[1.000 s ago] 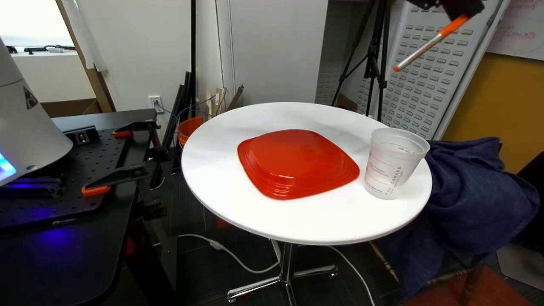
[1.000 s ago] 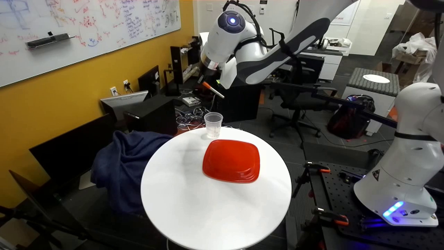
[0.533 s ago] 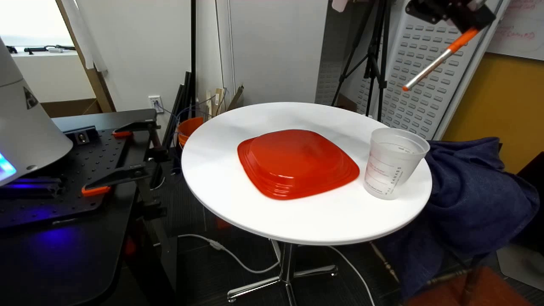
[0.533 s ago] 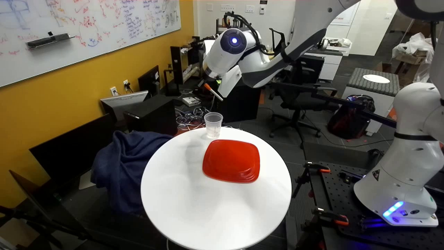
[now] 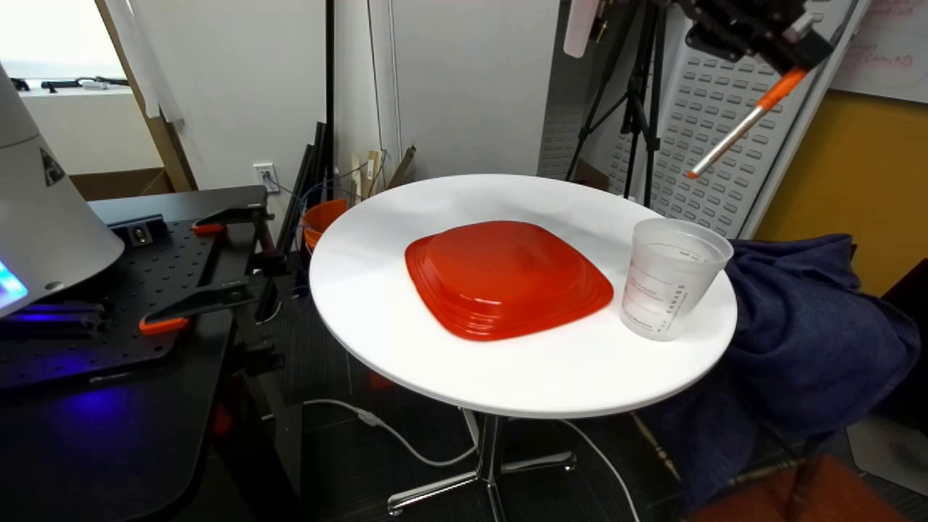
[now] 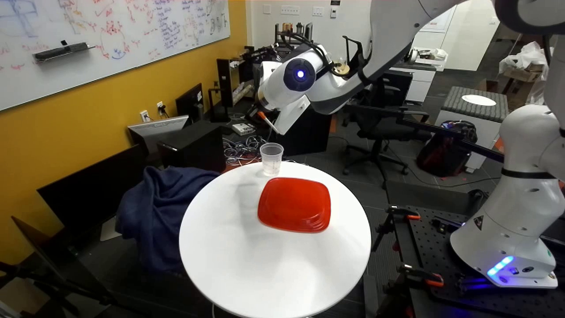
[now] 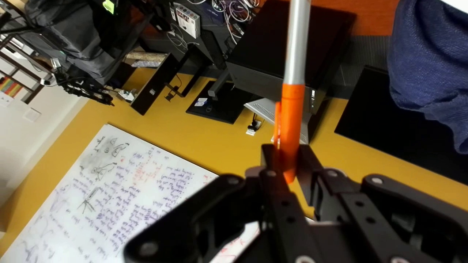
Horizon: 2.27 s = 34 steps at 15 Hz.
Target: Place the pen in the cup
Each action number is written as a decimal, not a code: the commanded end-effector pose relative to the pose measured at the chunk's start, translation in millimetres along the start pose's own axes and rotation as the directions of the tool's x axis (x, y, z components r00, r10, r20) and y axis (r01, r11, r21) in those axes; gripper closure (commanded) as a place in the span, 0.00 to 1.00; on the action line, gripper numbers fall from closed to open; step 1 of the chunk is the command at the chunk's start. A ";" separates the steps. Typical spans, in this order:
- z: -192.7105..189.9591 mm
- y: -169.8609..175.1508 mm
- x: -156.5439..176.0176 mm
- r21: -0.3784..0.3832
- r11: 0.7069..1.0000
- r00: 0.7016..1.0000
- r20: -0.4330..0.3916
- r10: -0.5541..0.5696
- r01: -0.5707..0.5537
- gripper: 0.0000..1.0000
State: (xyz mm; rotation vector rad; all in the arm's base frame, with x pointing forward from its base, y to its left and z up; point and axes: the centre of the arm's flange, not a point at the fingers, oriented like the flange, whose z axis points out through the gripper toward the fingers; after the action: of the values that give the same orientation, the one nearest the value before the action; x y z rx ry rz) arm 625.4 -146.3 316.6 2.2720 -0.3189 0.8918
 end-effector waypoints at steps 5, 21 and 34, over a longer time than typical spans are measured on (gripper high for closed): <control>11.5 -14.9 -25.4 -0.023 0.996 0.991 -0.101 0.086 -0.088 0.95; 26.8 -34.6 -61.2 0.017 0.975 0.949 -0.225 0.220 -0.222 0.95; 35.8 -44.7 -82.2 0.009 0.961 0.937 -0.218 0.273 -0.278 0.34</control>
State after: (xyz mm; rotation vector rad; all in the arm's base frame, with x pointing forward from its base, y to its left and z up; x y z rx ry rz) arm 606.9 -138.4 221.7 2.1459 -0.5449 1.2288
